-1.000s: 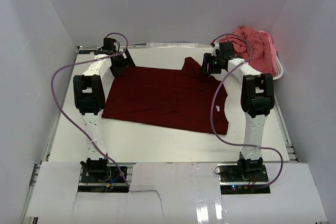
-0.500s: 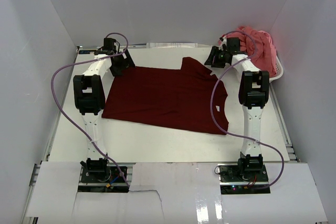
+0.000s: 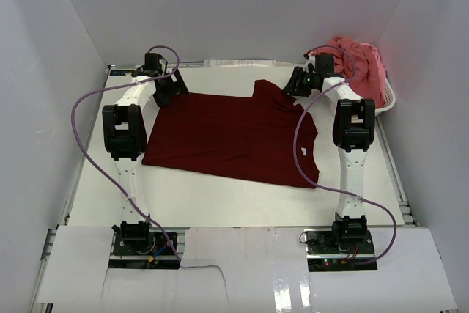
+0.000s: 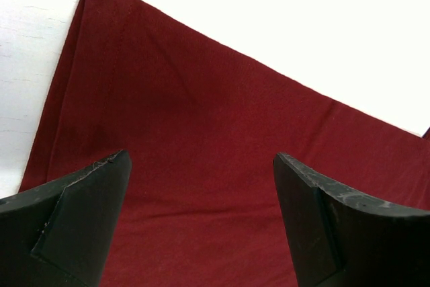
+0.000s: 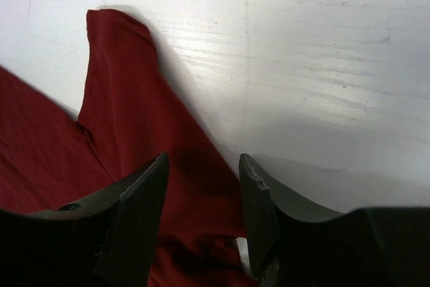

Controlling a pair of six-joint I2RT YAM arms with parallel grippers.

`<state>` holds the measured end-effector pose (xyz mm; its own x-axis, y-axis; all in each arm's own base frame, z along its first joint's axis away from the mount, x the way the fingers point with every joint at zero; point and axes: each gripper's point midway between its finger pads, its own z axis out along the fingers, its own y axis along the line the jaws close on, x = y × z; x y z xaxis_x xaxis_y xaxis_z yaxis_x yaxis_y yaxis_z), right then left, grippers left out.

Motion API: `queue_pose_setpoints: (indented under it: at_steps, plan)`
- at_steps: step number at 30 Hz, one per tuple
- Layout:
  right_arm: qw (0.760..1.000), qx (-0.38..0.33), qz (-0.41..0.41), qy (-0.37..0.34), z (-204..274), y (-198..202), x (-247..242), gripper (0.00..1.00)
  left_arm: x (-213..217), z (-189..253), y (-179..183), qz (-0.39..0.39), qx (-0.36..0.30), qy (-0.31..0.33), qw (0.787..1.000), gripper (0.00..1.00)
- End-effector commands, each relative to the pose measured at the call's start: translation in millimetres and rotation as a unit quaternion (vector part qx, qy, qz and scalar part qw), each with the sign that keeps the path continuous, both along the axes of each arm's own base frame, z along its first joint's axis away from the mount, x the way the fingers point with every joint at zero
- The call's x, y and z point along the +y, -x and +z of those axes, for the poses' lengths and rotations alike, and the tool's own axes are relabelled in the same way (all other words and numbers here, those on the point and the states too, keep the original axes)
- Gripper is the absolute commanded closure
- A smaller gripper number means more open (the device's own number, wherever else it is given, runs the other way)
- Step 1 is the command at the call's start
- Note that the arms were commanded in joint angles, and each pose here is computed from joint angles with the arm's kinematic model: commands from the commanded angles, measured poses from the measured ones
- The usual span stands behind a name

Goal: Fold and stack the t-shirts
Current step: Grap the side of the flattened tshirt furthest away from the robot with both arms

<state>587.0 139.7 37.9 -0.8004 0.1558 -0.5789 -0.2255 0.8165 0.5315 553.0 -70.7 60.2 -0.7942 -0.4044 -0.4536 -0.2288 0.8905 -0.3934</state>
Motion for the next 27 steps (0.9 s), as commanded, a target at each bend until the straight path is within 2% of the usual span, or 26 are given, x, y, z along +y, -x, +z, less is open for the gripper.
queue_pose_setpoints:
  at_steps: [1,3,5,6,7,14,19,21,22,25,26,27]
  plan:
    - [0.999,0.030,0.019,0.008,-8.4,18.8,4.8,0.50,-1.3,45.0,-2.7,-0.002,-0.040,-0.005,0.999,0.02]
    - [0.999,0.045,0.026,0.007,-14.6,21.9,6.0,0.54,-1.8,45.3,-2.0,-0.003,-0.040,-0.006,0.999,0.02]
    - [0.999,0.043,0.027,0.006,-13.0,18.9,7.4,0.72,-2.6,45.3,-1.9,-0.004,-0.040,-0.006,0.999,0.02]
    - [0.999,0.038,0.027,0.005,-10.2,15.6,7.7,0.87,-2.6,45.3,-1.9,-0.004,-0.040,-0.006,0.999,0.02]
    - [0.999,0.033,0.025,0.006,-8.1,12.3,7.4,0.92,-2.9,46.0,-1.5,-0.004,-0.040,-0.005,0.999,0.02]
    - [0.999,-0.048,-0.004,0.018,24.2,-22.3,1.5,0.92,-3.4,46.9,-1.5,-0.005,-0.041,-0.009,0.999,0.02]
    - [0.985,-0.159,-0.008,0.062,73.7,-51.9,-1.1,0.92,-3.0,46.9,-1.9,-0.006,-0.041,-0.011,0.999,0.02]
    - [0.976,-0.195,0.004,0.096,86.5,-53.4,5.5,0.92,-3.0,46.7,-2.2,-0.006,-0.041,-0.011,0.999,0.02]
    - [0.961,-0.242,0.017,0.129,106.0,-56.1,13.8,0.92,-3.0,46.5,-1.9,-0.006,-0.041,-0.011,0.999,0.02]
    - [0.939,-0.279,0.055,0.196,97.1,-42.0,25.2,0.92,-2.2,46.2,-3.0,-0.006,-0.042,-0.011,0.999,0.02]
    - [0.911,-0.339,0.062,0.226,126.8,-41.6,37.1,0.92,-2.7,45.9,-2.6,-0.006,-0.041,-0.012,0.999,0.02]
    - [0.908,-0.329,0.078,0.248,100.1,-23.8,39.0,0.92,-2.7,45.9,-2.6,-0.006,-0.041,-0.012,0.999,0.02]
